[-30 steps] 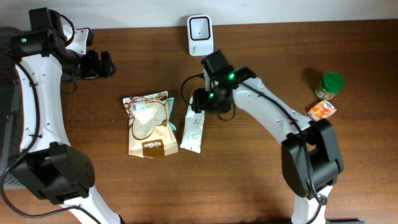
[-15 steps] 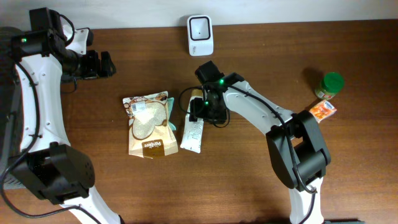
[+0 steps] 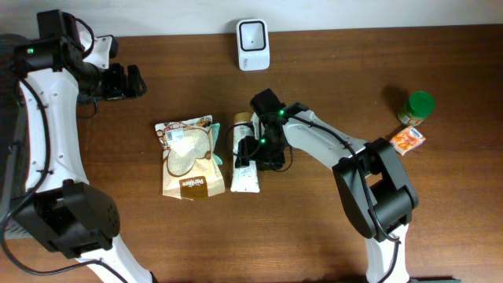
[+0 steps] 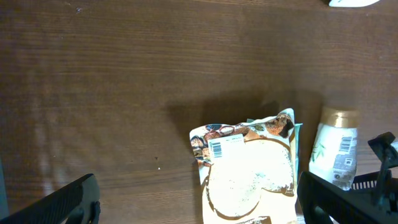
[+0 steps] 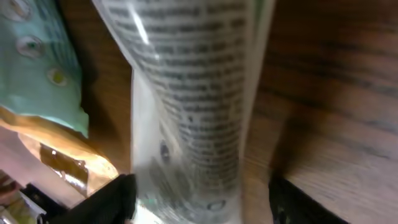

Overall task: Scan the item barcode
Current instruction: 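Grasp the white tube with right gripper and lift it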

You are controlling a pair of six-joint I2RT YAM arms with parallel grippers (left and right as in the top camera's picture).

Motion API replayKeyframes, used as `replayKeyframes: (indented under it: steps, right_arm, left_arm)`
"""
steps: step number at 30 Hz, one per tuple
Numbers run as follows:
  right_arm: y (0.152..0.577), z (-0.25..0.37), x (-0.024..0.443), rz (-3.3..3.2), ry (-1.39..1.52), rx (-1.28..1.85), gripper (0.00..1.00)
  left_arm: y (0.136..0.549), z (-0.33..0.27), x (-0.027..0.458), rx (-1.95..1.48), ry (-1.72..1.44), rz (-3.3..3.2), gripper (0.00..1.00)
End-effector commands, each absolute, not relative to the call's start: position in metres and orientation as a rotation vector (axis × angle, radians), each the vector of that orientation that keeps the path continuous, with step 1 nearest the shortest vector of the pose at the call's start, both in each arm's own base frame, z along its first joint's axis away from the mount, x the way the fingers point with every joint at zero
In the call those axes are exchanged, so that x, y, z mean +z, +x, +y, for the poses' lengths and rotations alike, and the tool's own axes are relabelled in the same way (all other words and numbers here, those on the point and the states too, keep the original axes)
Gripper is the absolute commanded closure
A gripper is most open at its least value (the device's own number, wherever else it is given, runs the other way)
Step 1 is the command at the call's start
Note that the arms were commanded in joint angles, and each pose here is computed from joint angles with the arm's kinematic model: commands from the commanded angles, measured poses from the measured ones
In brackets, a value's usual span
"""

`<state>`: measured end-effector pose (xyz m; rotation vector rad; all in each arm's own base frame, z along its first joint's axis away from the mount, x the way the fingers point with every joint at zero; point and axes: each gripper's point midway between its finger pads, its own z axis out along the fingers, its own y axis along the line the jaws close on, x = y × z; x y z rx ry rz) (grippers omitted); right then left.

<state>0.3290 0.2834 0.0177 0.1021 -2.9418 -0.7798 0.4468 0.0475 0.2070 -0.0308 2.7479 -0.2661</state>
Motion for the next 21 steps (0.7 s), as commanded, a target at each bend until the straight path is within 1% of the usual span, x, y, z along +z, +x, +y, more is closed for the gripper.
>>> replayKeyframes:
  steps: [1,4,6,7,8,13,17,21]
  right_arm:
    - [0.33,0.288,0.015,-2.946,0.133,-0.813,0.53]
    - [0.33,0.295,0.016,-2.955,0.163,-0.83,0.67]
    - [0.328,0.299,0.016,-2.953,0.179,-0.833,0.81]
    - [0.327,0.299,0.016,-2.952,0.183,-0.831,0.92]
    - [0.326,0.299,0.016,-2.95,0.181,-0.828,0.96]
    - [0.324,0.3,0.022,-2.934,0.27,-0.873,0.96]
    - [0.329,0.288,0.046,-2.962,0.357,-0.907,0.96]
    - [0.333,0.279,0.074,-3.005,0.538,-0.949,0.96]
  left_arm:
    - [0.445,0.044,0.219,-0.264,0.003,2.719,0.01]
    - [0.445,0.044,0.219,-0.264,0.003,2.719,0.01]
    - [0.445,0.044,0.219,-0.264,0.003,2.719,0.01]
    - [0.445,0.044,0.219,-0.264,0.003,2.719,0.01]
    - [0.445,0.044,0.219,-0.264,0.003,2.719,0.01]
    - [0.445,0.044,0.219,-0.264,0.003,2.719,0.01]
    - [0.445,0.044,0.219,-0.264,0.003,2.719,0.01]
    - [0.445,0.044,0.219,-0.264,0.003,2.719,0.01]
